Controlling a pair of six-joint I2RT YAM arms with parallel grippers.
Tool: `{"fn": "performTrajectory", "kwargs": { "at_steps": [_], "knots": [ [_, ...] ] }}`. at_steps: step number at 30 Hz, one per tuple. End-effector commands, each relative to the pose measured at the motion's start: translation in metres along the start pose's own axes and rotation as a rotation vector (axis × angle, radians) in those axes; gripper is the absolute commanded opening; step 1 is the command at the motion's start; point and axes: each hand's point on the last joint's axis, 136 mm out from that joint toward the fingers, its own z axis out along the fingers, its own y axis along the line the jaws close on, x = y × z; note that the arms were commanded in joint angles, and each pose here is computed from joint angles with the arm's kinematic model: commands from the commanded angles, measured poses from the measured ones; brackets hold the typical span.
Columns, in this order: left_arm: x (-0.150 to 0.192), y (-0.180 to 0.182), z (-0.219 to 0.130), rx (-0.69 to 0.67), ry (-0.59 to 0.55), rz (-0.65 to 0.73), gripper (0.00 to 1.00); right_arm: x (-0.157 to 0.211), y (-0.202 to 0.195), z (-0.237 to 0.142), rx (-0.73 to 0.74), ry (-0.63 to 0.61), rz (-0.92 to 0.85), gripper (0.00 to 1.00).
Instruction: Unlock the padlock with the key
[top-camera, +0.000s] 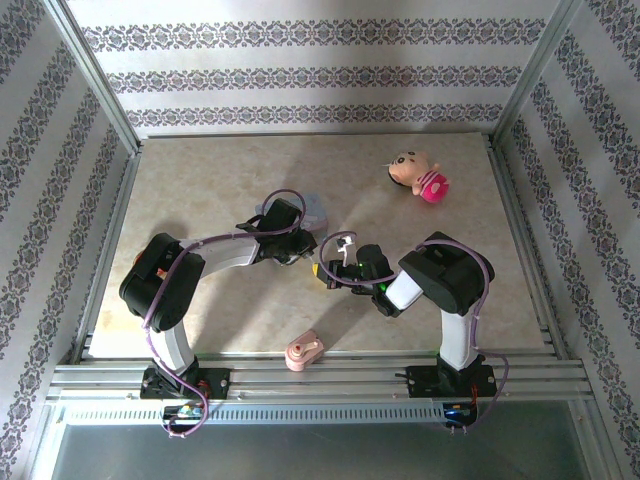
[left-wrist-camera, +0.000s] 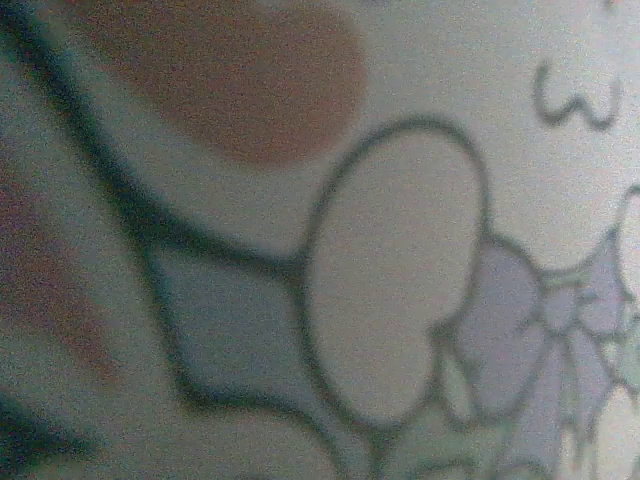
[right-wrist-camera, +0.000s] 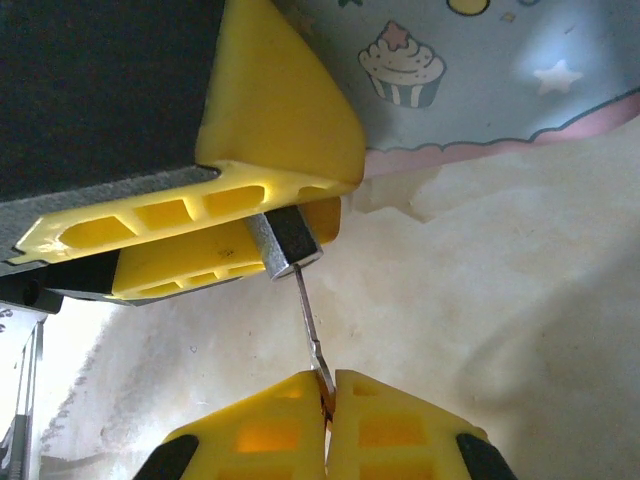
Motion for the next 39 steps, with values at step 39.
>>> {"fn": "performTrajectory", "kwargs": {
  "at_steps": [39],
  "knots": [
    [0.031,-0.010,-0.007,0.074,0.139,0.008,0.19,-0.056,0.037,0.001,-0.148,-0.137,-0.193,0.00]
  ]
}}
